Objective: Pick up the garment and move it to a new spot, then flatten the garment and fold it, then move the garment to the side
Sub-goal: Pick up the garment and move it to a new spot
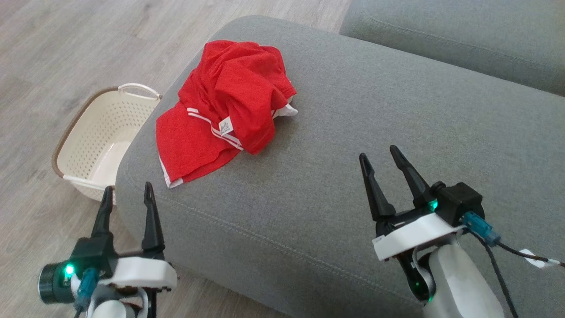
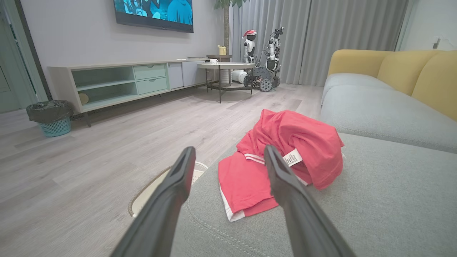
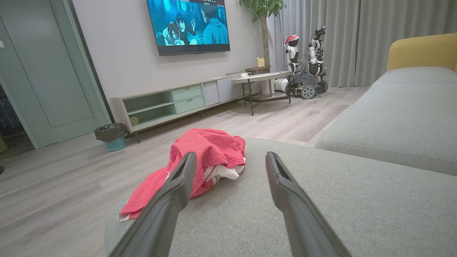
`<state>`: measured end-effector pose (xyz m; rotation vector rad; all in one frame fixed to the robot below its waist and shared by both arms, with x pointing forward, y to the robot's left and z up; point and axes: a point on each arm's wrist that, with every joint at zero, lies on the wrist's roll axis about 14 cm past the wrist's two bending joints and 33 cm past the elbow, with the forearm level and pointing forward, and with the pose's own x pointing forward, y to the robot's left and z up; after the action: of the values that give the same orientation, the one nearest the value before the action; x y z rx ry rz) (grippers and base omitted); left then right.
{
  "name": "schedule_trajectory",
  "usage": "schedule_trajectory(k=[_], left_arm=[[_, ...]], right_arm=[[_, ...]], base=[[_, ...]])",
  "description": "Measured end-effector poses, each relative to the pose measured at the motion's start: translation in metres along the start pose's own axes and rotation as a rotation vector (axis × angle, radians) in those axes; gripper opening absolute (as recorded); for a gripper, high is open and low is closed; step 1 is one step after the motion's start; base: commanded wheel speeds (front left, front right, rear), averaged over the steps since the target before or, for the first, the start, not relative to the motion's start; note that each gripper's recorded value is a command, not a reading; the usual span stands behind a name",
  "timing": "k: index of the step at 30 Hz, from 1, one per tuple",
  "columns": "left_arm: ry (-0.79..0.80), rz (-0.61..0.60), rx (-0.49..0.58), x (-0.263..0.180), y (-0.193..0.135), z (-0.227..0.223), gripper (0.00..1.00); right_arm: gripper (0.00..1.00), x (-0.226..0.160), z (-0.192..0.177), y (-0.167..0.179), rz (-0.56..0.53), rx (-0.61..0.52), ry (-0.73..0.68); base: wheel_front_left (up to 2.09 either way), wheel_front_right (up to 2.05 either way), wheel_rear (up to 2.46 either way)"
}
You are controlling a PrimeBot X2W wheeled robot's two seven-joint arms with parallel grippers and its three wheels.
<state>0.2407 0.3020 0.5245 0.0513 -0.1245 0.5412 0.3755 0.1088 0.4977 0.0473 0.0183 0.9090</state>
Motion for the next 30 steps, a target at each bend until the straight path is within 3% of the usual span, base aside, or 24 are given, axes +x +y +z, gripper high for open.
schedule_trajectory(k=[15, 23, 30], left_arm=[[0.012, 0.015, -0.008, 0.015, 0.006, -0.003, 1.0], [0.002, -0.021, -0.044, 0.069, -0.007, 0.0, 1.0], [0.106, -0.141, -0.047, 0.136, -0.043, -0.025, 1.0]], right_arm=[[1.0, -0.004, -0.01, -0.013, -0.036, 0.04, 0.011], [1.0, 0.002, -0.017, -0.054, -0.122, 0.045, 0.018], [1.0, 0.006, -0.016, -0.099, -0.214, 0.017, 0.007]], base=[[0.0, 0.0, 0.0], [0.0, 0.0, 0.0], [0.0, 0.0, 0.0]])
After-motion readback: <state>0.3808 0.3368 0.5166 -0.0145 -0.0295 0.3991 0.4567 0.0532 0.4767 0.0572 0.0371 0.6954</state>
